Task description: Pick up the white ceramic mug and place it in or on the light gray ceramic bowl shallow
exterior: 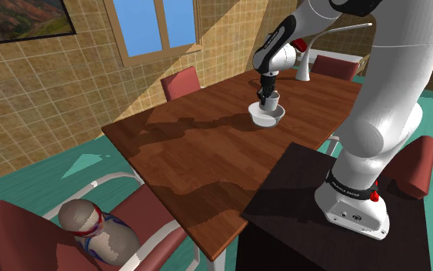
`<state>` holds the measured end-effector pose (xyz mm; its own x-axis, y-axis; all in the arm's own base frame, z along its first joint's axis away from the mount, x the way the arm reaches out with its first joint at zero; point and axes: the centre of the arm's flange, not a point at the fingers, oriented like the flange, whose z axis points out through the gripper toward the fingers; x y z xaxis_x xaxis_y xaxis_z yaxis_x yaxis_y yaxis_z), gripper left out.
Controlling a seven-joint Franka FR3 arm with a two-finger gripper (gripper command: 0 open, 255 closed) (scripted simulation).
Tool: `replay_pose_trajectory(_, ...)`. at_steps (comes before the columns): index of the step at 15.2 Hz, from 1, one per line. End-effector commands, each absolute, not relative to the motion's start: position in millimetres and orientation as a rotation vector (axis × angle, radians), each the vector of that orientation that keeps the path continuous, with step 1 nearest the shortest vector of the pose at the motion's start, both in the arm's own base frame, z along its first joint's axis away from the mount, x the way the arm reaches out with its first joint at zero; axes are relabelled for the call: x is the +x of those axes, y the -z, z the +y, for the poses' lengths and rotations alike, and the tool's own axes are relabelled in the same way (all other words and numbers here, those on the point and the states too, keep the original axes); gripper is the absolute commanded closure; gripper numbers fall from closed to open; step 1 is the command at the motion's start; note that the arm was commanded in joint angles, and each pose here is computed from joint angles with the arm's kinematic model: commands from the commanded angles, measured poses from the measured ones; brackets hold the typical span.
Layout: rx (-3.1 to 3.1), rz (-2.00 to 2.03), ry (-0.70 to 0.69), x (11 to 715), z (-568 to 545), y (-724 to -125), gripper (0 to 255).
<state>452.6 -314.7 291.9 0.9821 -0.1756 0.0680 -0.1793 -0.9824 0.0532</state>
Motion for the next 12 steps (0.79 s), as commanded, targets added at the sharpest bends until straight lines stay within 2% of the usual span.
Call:
replay_pose_trajectory(1,3.068,-0.275,-0.098,453.1,-315.8,-286.9,255)
replay_pose_trajectory(7,3.068,-0.275,-0.098,453.2,-315.8,-286.9,255)
replay_pose_trajectory(8,3.068,-0.275,-0.098,453.2,-315.8,-286.9,0)
replay_pose_trajectory(12,3.068,-0.275,-0.098,453.1,-315.9,-286.9,0)
